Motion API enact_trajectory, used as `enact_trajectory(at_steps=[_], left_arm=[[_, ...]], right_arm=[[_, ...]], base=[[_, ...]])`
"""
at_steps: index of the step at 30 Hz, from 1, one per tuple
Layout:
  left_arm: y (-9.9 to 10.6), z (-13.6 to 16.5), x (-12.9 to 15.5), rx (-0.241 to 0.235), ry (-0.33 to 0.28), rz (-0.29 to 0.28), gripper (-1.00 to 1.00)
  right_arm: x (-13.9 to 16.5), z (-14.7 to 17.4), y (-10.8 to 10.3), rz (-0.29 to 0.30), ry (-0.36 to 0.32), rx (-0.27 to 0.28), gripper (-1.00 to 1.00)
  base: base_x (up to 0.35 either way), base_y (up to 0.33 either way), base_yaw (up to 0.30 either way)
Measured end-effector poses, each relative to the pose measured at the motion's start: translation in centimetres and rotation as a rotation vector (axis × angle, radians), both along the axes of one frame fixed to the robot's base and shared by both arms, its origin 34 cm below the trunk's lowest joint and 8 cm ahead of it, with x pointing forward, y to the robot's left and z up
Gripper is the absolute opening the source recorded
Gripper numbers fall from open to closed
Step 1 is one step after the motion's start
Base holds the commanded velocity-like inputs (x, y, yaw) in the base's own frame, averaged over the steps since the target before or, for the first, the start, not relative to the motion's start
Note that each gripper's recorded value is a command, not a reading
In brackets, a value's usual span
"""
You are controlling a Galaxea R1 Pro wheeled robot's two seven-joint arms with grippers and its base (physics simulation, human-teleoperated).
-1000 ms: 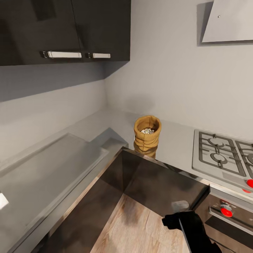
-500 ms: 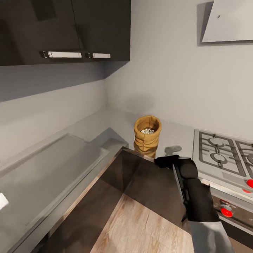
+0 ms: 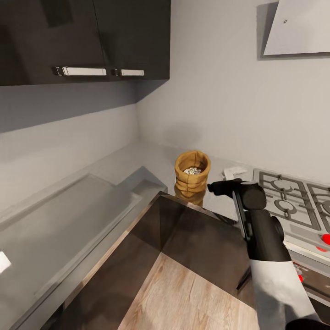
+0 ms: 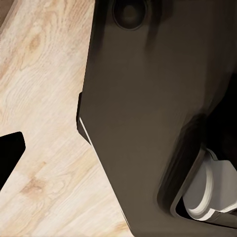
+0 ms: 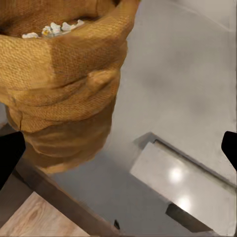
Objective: In the kitchen, take the popcorn bag from the countertop, put it into the microwave, and heat it until the popcorn is cooked so the cooked popcorn ends up inside the bag.
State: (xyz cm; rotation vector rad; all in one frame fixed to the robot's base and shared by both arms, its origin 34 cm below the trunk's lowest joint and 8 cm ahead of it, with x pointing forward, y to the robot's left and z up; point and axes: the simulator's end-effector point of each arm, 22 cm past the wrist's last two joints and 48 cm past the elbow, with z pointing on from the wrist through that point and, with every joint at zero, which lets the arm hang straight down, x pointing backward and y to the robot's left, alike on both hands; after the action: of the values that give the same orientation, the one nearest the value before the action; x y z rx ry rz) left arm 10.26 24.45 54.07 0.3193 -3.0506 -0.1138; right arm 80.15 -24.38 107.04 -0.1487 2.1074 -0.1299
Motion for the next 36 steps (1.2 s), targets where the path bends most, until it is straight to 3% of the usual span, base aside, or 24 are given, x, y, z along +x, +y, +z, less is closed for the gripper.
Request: enact_trajectory(at_steps=[3,4,7,12,19,21,23,25,27,28,30,36], left_arm=[[0.0,0.0,0.0,0.000,0.000,0.000,1.00],[0.0,0.0,0.0,0.000,0.000,0.001,1.00],[0.0,0.0,0.0,0.000,0.000,0.000,1.00],[0.0,0.0,0.0,0.000,0.000,0.000,1.00],[0.0,0.0,0.0,0.000,0.000,0.000,1.00],[0.0,0.0,0.0,0.000,0.000,0.001,1.00],[-0.1,0.0,-0.1,-0.002,0.005,0.000,1.00],[-0.1,0.0,-0.1,-0.002,0.004,0.000,1.00],[-0.1,0.0,-0.1,-0.002,0.004,0.000,1.00],[-0.1,0.0,-0.1,-0.002,0.004,0.000,1.00],[-0.1,0.0,-0.1,-0.001,0.003,0.000,1.00],[-0.1,0.0,-0.1,-0.002,0.003,0.000,1.00]], right_arm=[[2.2,4.1,-3.2,-0.036,-0.058,-0.043,1.00],[4.7,5.3,-4.3,-0.050,-0.036,-0.053,1.00],[8.0,5.8,-4.6,-0.057,0.040,-0.048,1.00],[10.2,7.9,-4.5,-0.061,0.067,-0.038,1.00],[11.7,9.7,-5.6,-0.094,0.103,0.053,1.00],[11.8,9.9,-5.0,-0.091,0.101,0.087,1.00],[12.0,10.5,-0.7,-0.037,0.088,0.133,1.00],[11.9,10.6,1.4,-0.016,0.089,0.141,1.00],[11.8,10.3,3.3,-0.036,0.094,0.176,1.00],[11.7,10.1,2.9,-0.077,0.097,0.175,1.00],[11.4,9.6,0.0,-0.182,0.099,0.141,1.00],[11.3,8.8,-0.6,-0.207,0.117,0.149,1.00]], base=[[0.000,0.000,0.000],[0.000,0.000,0.000],[0.000,0.000,0.000],[0.000,0.000,0.000],[0.000,0.000,0.000],[0.000,0.000,0.000],[0.000,0.000,0.000],[0.000,0.000,0.000],[0.000,0.000,0.000],[0.000,0.000,0.000],[0.000,0.000,0.000],[0.000,0.000,0.000]])
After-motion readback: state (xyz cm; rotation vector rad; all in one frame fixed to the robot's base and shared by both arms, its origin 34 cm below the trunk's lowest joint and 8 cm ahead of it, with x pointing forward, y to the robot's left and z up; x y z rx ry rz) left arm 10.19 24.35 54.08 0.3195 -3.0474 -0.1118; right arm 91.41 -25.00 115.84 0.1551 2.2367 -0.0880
